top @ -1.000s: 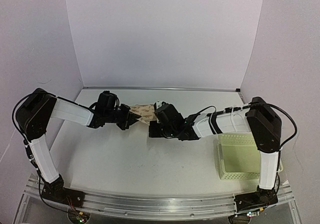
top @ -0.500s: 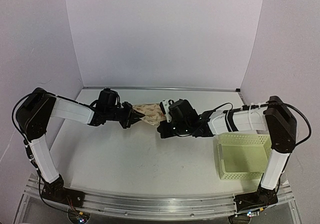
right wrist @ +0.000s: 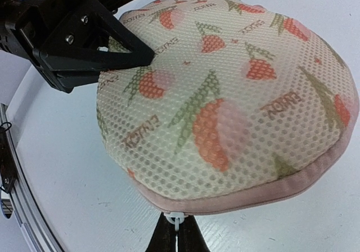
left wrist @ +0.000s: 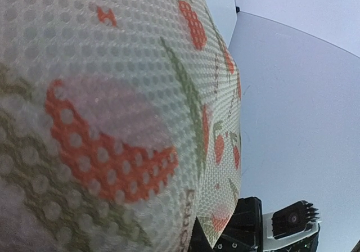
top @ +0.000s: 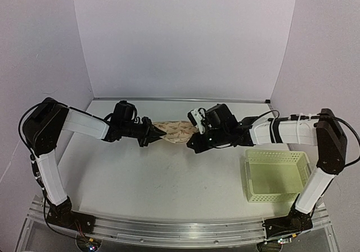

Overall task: Unzip the laundry bag and remove the bra
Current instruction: Unzip the zipper of the laundry bag.

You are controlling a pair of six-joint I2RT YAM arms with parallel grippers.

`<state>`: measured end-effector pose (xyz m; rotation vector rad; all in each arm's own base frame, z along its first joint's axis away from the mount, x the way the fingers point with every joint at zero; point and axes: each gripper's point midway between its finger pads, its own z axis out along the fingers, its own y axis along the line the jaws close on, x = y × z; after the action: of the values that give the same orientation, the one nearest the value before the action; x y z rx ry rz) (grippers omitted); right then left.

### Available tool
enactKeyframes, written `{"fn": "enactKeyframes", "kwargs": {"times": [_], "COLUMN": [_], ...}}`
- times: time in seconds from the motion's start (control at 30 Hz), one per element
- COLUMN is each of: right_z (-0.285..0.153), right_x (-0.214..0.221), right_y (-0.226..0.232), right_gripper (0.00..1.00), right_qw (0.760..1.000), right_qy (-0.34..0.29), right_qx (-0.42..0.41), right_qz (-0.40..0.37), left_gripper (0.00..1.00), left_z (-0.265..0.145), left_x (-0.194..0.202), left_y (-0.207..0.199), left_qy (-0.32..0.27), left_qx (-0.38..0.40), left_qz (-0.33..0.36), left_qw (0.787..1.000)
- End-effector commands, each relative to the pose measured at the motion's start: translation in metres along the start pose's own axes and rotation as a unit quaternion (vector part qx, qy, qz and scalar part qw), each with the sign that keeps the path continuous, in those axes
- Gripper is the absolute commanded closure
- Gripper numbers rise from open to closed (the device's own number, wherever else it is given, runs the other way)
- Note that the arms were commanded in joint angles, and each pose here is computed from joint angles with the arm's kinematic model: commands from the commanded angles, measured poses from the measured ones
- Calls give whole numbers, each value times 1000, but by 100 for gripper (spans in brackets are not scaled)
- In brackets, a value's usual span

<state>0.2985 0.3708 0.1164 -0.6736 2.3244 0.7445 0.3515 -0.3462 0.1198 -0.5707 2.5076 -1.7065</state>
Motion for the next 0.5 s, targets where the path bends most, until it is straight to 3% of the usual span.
{"fn": "enactKeyframes", "kwargs": {"times": [0.0,0.47], "right_z": [-27,-45], "right_x": [-12,15], "right_y": [-13,-79], "right_gripper": [100,100], "right_qw": [1000,996], "right_qy": [-10,56], "right_qx": [7,64], "right_qz": [-19,-13], "left_gripper": [100,100], "left_z": [3,18], "left_x": [1,12], "left_y": [-32,-39], "left_qy": [24,99], "left_qx": [42,61], "left_qz": [69,148], "left_qw": [996,982]}}
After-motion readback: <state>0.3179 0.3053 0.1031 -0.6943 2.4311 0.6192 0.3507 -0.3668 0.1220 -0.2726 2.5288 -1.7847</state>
